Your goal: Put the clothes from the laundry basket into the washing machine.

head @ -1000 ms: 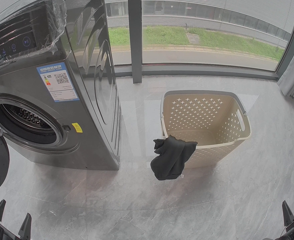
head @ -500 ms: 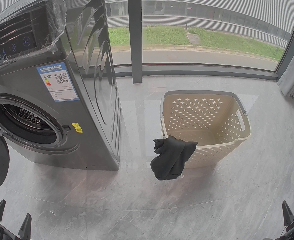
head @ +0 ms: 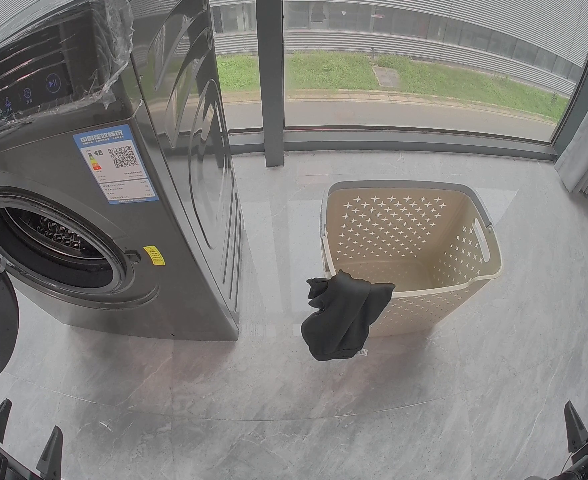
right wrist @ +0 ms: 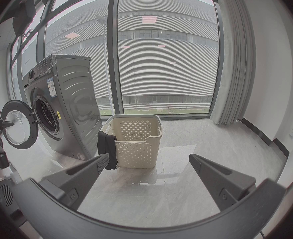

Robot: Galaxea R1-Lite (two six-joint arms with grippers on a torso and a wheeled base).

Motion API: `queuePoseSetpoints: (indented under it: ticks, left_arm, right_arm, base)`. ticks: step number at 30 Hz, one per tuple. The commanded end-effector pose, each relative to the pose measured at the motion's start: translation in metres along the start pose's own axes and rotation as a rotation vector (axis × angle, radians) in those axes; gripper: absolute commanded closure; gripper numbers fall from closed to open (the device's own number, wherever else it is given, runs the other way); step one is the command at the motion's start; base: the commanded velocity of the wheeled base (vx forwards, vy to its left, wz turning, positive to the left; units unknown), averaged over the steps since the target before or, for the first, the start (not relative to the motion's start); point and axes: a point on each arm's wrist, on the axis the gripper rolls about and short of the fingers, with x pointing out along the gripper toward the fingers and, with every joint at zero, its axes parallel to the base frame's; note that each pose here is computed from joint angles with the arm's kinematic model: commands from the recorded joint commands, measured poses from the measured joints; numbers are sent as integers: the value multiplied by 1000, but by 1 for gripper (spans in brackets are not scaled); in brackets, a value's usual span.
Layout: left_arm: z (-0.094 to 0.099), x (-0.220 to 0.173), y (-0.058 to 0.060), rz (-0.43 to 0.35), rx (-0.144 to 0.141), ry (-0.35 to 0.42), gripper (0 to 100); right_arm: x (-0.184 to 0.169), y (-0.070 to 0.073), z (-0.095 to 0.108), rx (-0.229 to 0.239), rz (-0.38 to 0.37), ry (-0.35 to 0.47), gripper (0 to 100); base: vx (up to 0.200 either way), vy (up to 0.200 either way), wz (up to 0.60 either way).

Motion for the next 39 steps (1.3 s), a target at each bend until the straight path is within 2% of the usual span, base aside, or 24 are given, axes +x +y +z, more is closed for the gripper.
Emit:
queuePoseSetpoints:
  ticks: [1,20,29,39]
  left_arm:
    - [-4,0,0,-1,1,4,0]
    - [-4,0,0,1,-2,4,0]
    - [-4,0,0,1,-1,4,0]
    - [-4,0,0,-1,8,4,0]
  right_arm:
    - [0,0,-5,0,0,0,0]
    - [0,0,-5,0,0,0,0]
    - [0,0,-5,0,3,0,0]
    - [0,0,-5,-3,6,1,0]
  base:
    - [0,0,0]
    - [0,0,0]
    - [0,-200,0]
    - [20,0,0]
